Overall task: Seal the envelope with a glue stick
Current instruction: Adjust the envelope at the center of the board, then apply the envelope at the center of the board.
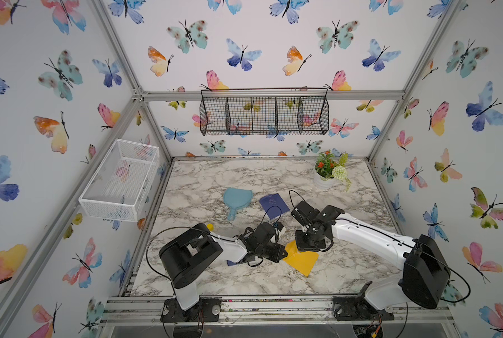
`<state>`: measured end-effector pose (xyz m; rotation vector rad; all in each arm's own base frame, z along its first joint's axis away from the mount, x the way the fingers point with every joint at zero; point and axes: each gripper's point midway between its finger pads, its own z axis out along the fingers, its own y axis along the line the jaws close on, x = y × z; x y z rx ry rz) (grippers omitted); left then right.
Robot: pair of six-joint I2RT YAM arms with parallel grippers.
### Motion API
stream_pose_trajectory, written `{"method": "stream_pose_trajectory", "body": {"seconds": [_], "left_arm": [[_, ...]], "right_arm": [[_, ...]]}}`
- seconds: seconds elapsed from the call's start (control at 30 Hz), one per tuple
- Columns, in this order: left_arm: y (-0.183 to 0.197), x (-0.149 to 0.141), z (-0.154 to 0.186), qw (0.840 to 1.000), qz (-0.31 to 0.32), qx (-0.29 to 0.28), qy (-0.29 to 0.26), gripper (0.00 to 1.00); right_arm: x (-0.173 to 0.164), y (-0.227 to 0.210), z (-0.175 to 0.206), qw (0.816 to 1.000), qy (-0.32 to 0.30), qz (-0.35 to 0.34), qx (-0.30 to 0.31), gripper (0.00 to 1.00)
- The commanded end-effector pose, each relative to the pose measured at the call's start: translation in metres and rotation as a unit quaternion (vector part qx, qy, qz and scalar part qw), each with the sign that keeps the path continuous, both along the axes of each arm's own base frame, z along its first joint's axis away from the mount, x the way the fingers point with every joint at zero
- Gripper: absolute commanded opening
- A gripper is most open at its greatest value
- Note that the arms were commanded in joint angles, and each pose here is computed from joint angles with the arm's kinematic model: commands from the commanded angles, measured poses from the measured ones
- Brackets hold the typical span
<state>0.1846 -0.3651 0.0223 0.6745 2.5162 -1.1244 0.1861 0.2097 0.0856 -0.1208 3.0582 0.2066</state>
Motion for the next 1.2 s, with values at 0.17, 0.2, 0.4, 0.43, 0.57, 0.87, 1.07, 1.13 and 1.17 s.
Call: {"method": "stream_pose_trajectory", "body": {"seconds": [0.17,0.2,0.4,0.43,0.57,0.87,1.07,1.13,1.17], "left_arm": [[0.002,-0.005,-0.016,0.999,-0.009,0.003,0.038,0.00],[0.002,-0.005,-0.016,0.999,-0.009,0.003,0.038,0.00],[0.002,-0.004,-0.016,0.999,-0.007,0.003,0.039,0.00],[0.002,-0.004,-0.016,0.999,-0.008,0.003,0.039,0.00],[0.003,-0.005,-0.016,0.999,-0.009,0.003,0.039,0.00],[0.001,-0.006,-0.016,0.999,-0.014,0.001,0.041,0.00],[0.000,-0.006,-0.016,0.999,-0.017,0.002,0.042,0.00],[0.000,-0.006,-0.017,0.999,-0.018,0.003,0.042,0.00],[0.000,-0.007,-0.017,0.999,-0.019,0.004,0.042,0.00]], "right_arm": [[-0.001,0.006,-0.015,0.999,-0.024,-0.002,-0.027,0.02],[-0.002,0.005,-0.018,0.999,-0.023,-0.002,-0.030,0.02],[-0.007,0.005,-0.027,0.999,-0.014,0.005,-0.037,0.02],[-0.007,0.003,-0.028,0.999,-0.013,0.005,-0.042,0.02],[-0.006,0.000,-0.032,0.998,-0.015,0.013,-0.054,0.02],[-0.002,0.003,-0.039,0.997,-0.018,0.036,-0.061,0.02],[0.000,0.000,-0.042,0.996,-0.022,0.046,-0.074,0.02],[0.003,-0.002,-0.043,0.995,-0.028,0.047,-0.084,0.02],[0.005,-0.004,-0.044,0.994,-0.031,0.047,-0.090,0.02]]}}
